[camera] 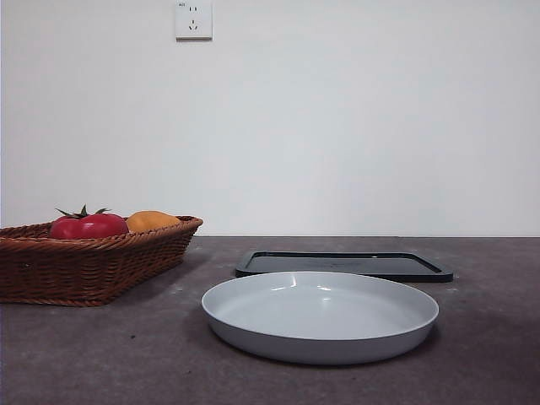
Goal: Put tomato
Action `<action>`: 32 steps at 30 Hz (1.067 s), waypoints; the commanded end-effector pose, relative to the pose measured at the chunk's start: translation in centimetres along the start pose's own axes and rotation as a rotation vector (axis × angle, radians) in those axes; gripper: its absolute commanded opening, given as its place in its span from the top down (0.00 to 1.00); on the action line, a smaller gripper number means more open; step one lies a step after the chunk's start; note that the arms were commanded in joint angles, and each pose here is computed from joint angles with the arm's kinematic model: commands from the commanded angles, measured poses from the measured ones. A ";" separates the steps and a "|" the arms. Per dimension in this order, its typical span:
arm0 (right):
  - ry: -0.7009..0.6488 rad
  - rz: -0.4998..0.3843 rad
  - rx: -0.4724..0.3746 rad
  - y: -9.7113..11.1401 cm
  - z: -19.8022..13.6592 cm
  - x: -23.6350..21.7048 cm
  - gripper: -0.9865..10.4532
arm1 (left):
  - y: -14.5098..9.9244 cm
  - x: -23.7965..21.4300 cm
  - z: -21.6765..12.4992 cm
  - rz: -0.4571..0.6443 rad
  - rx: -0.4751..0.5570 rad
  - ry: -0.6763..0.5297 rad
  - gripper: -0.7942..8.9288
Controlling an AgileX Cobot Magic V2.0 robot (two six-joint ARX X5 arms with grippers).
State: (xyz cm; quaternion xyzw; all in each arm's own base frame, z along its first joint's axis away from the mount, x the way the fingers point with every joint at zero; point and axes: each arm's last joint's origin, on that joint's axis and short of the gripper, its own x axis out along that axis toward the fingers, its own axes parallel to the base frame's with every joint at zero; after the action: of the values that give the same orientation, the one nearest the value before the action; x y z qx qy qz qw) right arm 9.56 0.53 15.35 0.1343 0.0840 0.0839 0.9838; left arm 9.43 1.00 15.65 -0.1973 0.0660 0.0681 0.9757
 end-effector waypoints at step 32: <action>0.373 0.297 -0.015 6.2 17.3 -2.6 0.91 | -8.4 -2.6 14.0 -0.495 0.085 0.431 0.91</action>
State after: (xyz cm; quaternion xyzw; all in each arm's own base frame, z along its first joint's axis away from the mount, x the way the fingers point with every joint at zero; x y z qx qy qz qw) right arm 9.36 1.52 33.18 0.1433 0.2487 0.2338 0.9289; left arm 9.70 -1.25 31.38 -0.1951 0.2306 -0.1979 0.9325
